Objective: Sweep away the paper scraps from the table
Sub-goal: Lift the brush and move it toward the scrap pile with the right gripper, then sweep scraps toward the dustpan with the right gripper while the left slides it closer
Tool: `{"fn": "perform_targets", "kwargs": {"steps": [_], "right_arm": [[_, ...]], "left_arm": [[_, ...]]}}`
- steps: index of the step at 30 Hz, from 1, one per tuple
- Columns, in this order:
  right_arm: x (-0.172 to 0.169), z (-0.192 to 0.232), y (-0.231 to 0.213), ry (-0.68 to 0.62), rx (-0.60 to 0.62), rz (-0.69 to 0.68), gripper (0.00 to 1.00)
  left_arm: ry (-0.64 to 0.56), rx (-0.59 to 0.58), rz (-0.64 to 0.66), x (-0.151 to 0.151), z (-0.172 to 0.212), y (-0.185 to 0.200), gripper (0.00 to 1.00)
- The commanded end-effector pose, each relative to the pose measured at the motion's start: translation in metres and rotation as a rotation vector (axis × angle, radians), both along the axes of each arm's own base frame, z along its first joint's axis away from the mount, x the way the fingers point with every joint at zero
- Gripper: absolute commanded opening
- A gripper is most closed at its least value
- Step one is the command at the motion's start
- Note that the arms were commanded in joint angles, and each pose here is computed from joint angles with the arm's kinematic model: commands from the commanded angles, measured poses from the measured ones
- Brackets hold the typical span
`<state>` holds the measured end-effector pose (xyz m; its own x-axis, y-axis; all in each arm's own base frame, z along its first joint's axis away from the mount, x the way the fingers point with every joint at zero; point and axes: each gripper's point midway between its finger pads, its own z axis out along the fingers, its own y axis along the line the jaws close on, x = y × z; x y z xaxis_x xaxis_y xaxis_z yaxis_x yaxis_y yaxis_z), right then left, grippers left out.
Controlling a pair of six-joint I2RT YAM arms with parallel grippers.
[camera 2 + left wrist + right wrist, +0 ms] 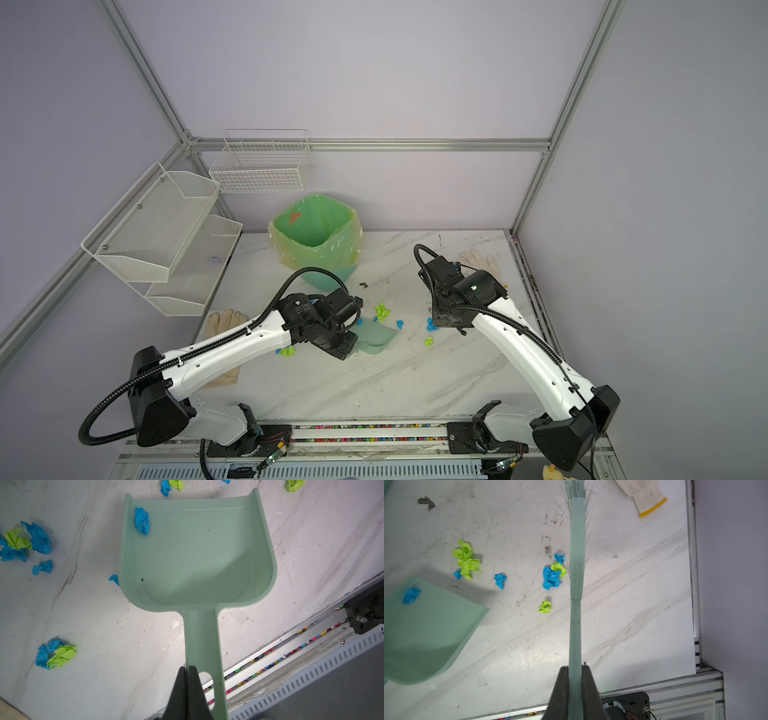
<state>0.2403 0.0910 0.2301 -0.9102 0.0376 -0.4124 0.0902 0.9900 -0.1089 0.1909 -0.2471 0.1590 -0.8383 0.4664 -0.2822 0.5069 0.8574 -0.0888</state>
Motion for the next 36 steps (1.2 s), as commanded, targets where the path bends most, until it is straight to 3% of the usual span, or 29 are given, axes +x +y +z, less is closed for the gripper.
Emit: {"fn": "perform_targets", "kwargs": {"steps": [1,13,20,27,36], "right_arm": [[0.024,0.005,-0.009,-0.016,-0.093,0.055,0.0],[0.077,-0.033,0.018,0.073,-0.11,0.147,0.0],[0.077,-0.046,0.02,0.13,-0.099,0.136,0.0],[0.06,-0.072,0.019,0.245,-0.094,0.135,0.0],[0.044,-0.068,0.016,0.267,-0.075,0.14,0.0]], "left_arm": [[-0.035,-0.043,-0.006,-0.006,0.005,-0.014,0.0],[-0.107,-0.03,-0.085,-0.018,-0.006,-0.055,0.0],[-0.125,0.023,-0.144,-0.029,-0.024,-0.065,0.0],[-0.112,-0.026,-0.158,-0.034,-0.025,-0.074,0.0],[-0.079,-0.021,-0.18,-0.036,-0.039,-0.083,0.0]]}}
